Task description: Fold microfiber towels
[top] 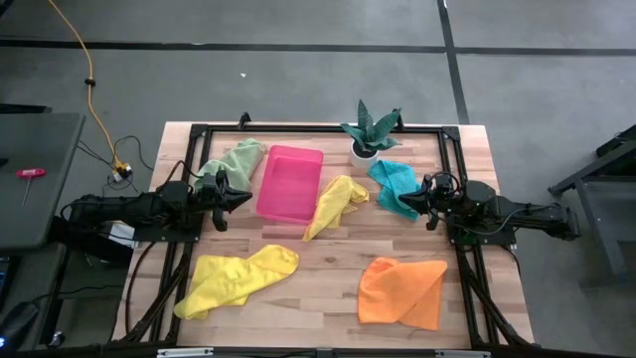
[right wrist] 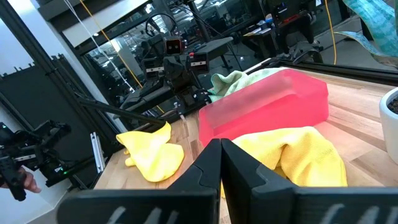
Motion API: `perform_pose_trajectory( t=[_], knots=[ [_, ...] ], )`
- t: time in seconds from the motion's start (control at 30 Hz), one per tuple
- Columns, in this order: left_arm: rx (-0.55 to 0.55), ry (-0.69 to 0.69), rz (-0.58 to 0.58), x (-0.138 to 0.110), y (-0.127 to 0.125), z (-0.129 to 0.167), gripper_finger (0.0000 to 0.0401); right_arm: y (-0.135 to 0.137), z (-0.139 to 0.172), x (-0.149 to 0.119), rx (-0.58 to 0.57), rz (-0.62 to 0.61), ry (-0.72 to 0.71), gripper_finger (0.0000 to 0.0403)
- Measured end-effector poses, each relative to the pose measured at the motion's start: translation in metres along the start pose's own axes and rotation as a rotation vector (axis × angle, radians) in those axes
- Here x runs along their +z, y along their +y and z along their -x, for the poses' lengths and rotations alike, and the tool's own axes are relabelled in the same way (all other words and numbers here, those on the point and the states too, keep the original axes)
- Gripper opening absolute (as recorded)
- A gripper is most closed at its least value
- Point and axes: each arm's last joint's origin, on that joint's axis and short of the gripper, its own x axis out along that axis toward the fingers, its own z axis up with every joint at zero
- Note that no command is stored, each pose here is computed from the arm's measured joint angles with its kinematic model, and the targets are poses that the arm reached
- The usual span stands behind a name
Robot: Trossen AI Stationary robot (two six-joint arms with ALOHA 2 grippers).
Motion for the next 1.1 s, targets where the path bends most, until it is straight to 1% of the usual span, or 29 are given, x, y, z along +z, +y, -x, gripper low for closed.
perform_pose_trajectory(
  t=[0.2, 0.23, 0.37, 0.43, 0.47, 0.53, 0.6, 0.77, 0.8, 0.87, 1.0, 1.03, 1.1],
  knots=[
    [0.000, 0.000, 0.000, 0.000, 0.000, 0.000, 0.0003, 0.000, 0.000, 0.000, 0.000, 0.000, 0.000, 0.0000],
    [0.000, 0.000, 0.000, 0.000, 0.000, 0.000, 0.0003, 0.000, 0.000, 0.000, -0.001, 0.013, 0.000, 0.0000],
    [0.000, 0.000, 0.000, 0.000, 0.000, 0.000, 0.0003, -0.001, 0.000, 0.001, -0.024, 0.143, -0.014, 0.0000],
    [0.001, 0.000, 0.000, 0.000, 0.000, 0.000, 0.0003, 0.000, 0.000, 0.001, -0.025, 0.150, -0.024, 0.0000],
    [0.000, -0.001, 0.000, 0.000, 0.000, 0.000, 0.0003, 0.000, 0.000, 0.003, -0.019, 0.121, -0.040, 0.0000],
    [0.000, -0.001, 0.000, 0.000, 0.000, 0.000, 0.0003, 0.003, 0.000, 0.009, 0.005, 0.039, -0.109, 0.0000],
    [0.000, 0.000, 0.000, 0.000, 0.000, 0.000, 0.0003, 0.005, 0.002, 0.018, -0.018, -0.036, -0.224, 0.0000],
    [-0.001, -0.013, 0.010, 0.001, 0.000, 0.000, 0.0003, 0.008, 0.013, 0.044, -0.126, -0.248, -0.623, 0.0000],
    [-0.005, -0.024, 0.012, 0.002, -0.001, 0.000, 0.0003, 0.009, 0.016, 0.048, -0.128, -0.263, -0.680, 0.0000],
    [-0.015, -0.051, 0.016, 0.005, -0.002, 0.000, 0.0003, 0.013, 0.021, 0.056, -0.089, -0.222, -0.745, 0.0000],
    [-0.033, -0.105, 0.025, 0.010, -0.003, 0.001, 0.0003, 0.027, 0.026, 0.077, 0.015, -0.103, -0.724, 0.0000],
    [-0.035, -0.111, 0.026, 0.011, -0.004, 0.001, 0.0003, 0.030, 0.026, 0.081, 0.014, -0.086, -0.697, 0.0000],
    [-0.032, -0.137, 0.032, 0.013, -0.004, 0.001, 0.0003, 0.033, 0.022, 0.087, -0.024, -0.061, -0.607, 0.0000]
  ],
)
